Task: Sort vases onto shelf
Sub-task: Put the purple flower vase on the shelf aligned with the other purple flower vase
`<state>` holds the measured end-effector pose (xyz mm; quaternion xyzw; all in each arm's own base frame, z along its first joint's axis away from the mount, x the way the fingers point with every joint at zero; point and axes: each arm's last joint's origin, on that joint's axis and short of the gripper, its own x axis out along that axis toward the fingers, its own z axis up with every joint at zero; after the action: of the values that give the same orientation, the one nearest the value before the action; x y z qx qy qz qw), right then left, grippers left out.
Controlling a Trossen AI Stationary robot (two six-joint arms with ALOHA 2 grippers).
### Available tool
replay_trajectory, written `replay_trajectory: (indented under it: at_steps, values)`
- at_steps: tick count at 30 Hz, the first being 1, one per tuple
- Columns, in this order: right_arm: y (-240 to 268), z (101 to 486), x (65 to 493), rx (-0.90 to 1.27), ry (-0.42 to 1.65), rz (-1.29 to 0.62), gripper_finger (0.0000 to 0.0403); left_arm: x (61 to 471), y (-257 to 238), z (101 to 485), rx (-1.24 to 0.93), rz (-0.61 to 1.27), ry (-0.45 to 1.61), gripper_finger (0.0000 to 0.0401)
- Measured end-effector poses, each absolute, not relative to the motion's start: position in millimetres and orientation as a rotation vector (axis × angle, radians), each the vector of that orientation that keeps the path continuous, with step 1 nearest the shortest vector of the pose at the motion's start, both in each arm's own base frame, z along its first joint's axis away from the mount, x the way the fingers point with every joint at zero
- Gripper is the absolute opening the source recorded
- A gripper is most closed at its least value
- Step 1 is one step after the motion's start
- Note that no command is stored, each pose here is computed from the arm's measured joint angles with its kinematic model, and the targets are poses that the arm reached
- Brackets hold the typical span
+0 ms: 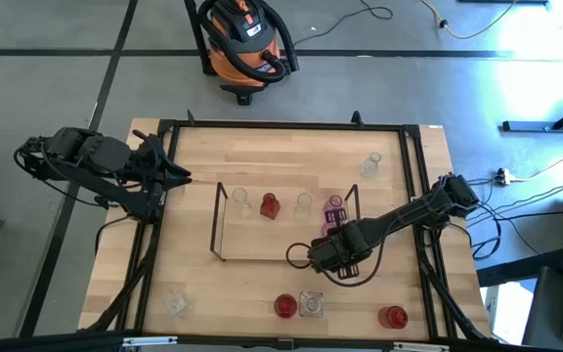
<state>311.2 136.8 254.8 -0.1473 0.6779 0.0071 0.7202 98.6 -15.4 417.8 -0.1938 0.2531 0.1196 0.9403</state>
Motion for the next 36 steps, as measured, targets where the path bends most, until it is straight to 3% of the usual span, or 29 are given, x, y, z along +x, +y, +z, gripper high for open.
replay_trajectory:
  at_steps: [36]
  values:
    - [137.4,273.3,313.1,-0.328,1.473,0.019,0.0074,98.7,-15.4,417.8,-0.394,0.244,0.517,0.0085]
